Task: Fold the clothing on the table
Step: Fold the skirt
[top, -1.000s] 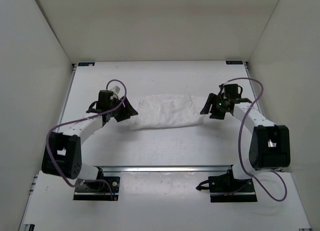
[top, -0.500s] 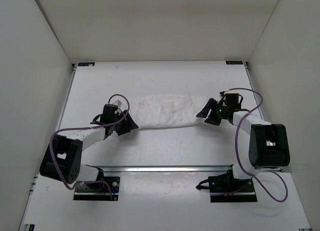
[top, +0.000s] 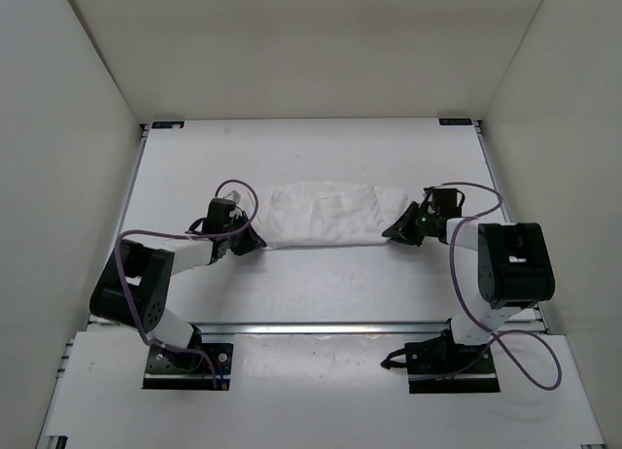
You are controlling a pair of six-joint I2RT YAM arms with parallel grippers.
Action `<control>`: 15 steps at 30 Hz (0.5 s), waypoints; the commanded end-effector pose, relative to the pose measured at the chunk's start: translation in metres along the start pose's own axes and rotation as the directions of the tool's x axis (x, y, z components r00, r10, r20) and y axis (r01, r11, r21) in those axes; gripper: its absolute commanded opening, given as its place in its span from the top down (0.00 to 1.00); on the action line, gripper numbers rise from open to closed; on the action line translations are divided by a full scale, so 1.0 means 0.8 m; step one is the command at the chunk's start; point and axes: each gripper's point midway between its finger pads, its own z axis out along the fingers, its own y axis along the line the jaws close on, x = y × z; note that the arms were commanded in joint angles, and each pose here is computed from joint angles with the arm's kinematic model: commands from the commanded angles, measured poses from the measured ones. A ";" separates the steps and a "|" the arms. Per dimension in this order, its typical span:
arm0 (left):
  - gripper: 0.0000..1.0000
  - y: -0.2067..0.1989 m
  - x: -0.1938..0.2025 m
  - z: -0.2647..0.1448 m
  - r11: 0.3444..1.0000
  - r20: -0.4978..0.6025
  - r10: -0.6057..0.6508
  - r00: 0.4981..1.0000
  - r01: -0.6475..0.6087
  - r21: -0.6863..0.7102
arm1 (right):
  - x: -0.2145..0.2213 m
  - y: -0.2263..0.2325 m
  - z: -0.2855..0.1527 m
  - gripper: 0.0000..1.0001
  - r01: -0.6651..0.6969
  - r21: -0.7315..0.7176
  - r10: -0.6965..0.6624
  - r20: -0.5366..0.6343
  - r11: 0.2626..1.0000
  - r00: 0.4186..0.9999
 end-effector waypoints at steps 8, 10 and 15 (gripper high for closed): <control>1.00 -0.067 0.023 0.024 0.994 -0.009 0.071 0.997 -0.070 0.084 | -0.099 0.036 -0.088 1.00 0.264 0.241 -0.301 0.128 0.934 0.945; 1.00 -0.077 0.026 0.031 0.992 -0.015 0.070 0.997 -0.068 0.103 | -0.103 0.087 -0.096 1.00 0.414 0.242 -0.442 0.073 0.877 0.894; 1.00 -0.080 0.022 0.044 0.993 -0.023 0.053 0.998 -0.050 0.105 | -0.074 0.171 -0.076 1.00 0.587 0.183 -0.602 0.035 0.789 0.798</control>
